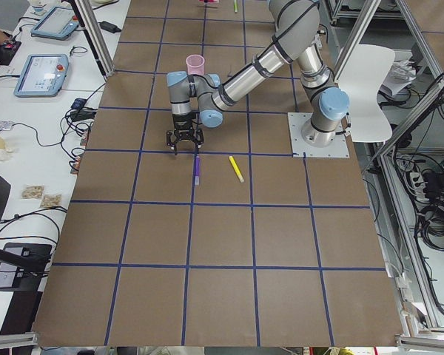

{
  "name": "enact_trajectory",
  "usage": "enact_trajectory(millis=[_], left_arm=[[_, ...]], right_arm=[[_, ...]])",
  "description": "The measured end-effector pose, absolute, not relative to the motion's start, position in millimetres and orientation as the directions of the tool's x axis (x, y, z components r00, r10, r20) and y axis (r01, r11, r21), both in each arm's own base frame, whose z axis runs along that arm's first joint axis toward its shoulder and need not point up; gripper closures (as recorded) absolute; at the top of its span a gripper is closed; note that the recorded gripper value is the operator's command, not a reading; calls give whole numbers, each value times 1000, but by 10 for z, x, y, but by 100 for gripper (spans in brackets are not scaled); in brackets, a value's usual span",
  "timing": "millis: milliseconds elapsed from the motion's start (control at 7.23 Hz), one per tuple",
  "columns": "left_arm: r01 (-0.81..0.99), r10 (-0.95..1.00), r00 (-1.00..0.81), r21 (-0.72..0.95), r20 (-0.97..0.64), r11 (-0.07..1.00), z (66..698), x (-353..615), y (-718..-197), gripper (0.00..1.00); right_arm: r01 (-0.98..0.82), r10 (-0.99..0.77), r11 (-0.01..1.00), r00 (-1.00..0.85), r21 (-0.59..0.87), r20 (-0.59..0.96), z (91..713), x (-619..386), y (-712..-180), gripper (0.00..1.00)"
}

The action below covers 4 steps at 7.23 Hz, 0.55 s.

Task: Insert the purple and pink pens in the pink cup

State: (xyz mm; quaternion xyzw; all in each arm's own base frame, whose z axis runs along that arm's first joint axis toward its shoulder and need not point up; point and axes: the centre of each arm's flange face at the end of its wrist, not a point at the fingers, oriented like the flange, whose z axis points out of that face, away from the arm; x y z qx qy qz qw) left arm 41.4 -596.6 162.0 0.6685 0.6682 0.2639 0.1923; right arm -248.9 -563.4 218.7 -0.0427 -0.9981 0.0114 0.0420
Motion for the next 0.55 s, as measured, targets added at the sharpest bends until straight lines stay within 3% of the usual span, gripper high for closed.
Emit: enact_trajectory(millis=[553], left_arm=[[772,996,-4,634,87,-53,1337,356,-5755,0]], right_arm=[[-116,-108,987,-991,-109,83,3301,-1038,-5772,100]])
